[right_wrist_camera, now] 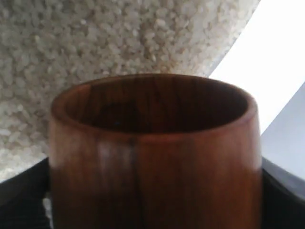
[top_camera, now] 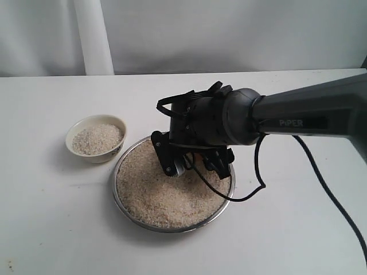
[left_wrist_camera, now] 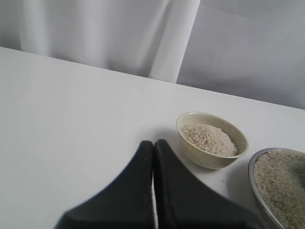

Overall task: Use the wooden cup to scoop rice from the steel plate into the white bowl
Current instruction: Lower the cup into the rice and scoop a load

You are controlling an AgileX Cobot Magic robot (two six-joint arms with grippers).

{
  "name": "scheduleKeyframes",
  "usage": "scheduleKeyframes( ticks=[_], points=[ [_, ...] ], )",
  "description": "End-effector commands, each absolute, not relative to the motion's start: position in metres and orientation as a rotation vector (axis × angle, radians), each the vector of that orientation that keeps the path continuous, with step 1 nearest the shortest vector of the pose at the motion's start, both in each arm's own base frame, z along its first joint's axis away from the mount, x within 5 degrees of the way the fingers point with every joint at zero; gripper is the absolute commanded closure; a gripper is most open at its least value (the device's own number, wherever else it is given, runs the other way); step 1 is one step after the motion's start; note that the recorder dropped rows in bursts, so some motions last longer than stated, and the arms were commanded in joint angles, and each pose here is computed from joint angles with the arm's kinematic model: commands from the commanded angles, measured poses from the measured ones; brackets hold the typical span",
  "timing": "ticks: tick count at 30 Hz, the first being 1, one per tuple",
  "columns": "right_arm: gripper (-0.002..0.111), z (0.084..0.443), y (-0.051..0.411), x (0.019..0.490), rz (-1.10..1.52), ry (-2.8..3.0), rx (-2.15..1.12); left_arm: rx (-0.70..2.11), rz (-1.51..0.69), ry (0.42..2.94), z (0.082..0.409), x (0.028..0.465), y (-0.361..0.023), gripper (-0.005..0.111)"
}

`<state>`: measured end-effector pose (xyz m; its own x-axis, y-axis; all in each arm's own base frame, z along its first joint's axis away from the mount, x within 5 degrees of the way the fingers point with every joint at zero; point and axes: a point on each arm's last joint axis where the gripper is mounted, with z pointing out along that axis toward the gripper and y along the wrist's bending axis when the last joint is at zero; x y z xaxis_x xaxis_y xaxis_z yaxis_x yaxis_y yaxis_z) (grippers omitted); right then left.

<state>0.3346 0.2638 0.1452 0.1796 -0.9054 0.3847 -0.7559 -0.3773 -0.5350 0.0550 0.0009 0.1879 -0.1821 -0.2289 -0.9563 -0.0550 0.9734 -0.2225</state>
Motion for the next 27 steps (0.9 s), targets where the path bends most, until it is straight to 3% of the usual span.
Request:
scheduleKeyframes(
  ticks=[1, 27],
  points=[
    [0.108, 0.139, 0.272, 0.332, -0.936, 1.557, -2.243, -0.210, -0.169, 1.740, 0.189, 0.055, 0.000, 0.107],
    [0.108, 0.097, 0.293, 0.322, -0.635, 1.617, -2.223, -0.210, -0.169, 1.740, 0.189, 0.055, 0.000, 0.107]
  ],
)
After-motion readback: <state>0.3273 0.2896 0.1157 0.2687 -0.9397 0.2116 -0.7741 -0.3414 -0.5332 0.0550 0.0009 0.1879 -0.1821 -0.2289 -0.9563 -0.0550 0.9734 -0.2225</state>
